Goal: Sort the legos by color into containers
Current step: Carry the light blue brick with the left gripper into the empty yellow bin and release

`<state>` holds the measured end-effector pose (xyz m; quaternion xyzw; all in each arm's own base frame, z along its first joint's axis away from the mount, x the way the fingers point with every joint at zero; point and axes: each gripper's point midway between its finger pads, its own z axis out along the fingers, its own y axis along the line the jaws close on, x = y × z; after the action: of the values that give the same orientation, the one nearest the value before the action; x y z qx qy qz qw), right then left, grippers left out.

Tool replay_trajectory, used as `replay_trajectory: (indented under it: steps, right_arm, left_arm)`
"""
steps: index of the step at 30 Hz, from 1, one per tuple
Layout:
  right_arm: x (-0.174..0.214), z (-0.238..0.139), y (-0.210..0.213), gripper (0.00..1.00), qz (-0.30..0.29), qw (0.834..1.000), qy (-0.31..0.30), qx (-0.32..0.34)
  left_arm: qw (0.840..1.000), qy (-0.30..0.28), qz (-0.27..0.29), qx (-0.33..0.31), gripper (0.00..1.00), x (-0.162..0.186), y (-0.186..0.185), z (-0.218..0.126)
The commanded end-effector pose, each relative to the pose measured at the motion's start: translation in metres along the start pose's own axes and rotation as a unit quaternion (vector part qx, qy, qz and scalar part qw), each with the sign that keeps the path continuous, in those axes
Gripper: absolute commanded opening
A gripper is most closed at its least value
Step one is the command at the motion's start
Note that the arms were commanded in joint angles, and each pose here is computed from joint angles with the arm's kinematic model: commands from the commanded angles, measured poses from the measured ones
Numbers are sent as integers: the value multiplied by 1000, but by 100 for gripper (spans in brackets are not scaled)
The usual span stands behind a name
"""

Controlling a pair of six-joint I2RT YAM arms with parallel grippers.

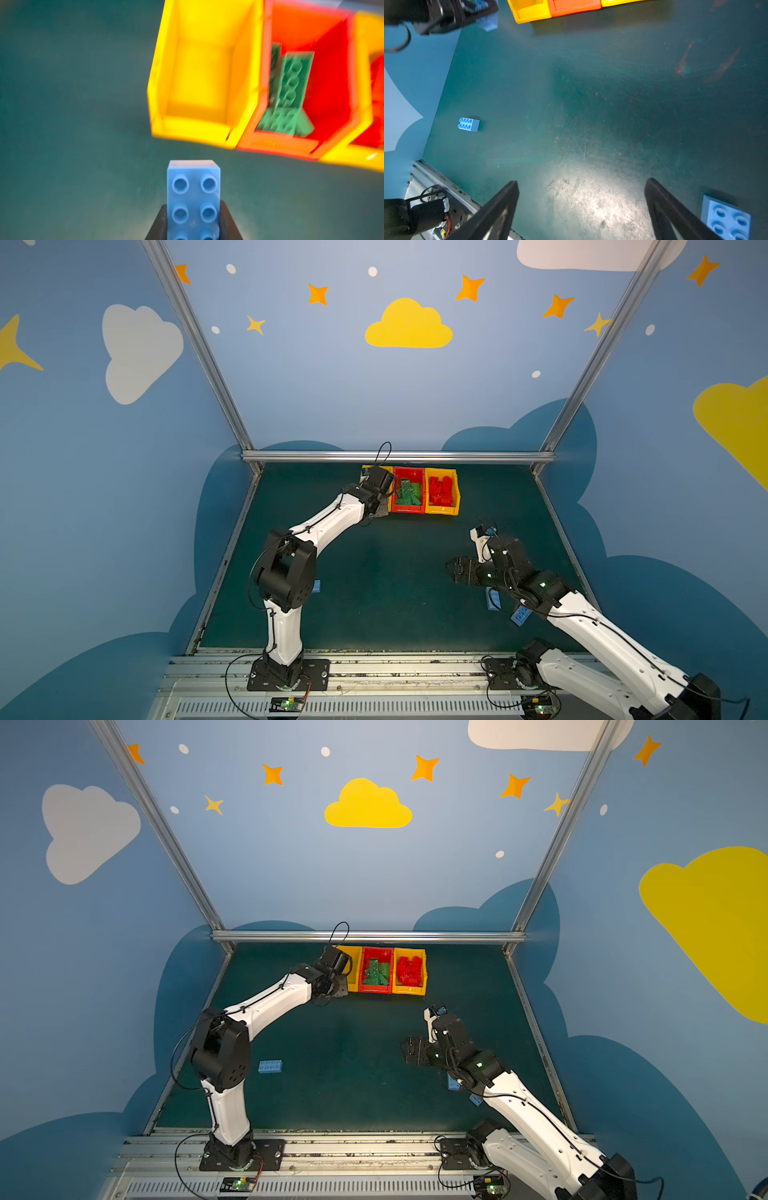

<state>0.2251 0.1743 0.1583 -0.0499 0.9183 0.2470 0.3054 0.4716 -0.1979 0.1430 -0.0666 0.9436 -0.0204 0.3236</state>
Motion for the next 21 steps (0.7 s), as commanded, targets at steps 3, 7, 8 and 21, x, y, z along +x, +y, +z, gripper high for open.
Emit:
replay_trajectory:
  steps: [3, 7, 8, 21]
  right_arm:
    - [9, 5, -14, 93, 3, 1000, 4, 9]
    - [10, 10, -22, 93, 12, 1000, 6, 15]
    - [10, 11, -23, 93, 13, 1000, 7, 17]
    - [1, 23, -34, 93, 30, 999, 9, 32]
  left_arm:
    - [999, -9, 32, -18, 18, -35, -5, 27]
    - [998, -13, 54, -35, 18, -58, -11, 61]
    - [998, -10, 54, -37, 18, -61, -12, 69]
    - [998, -52, 43, -11, 39, -104, -22, 99]
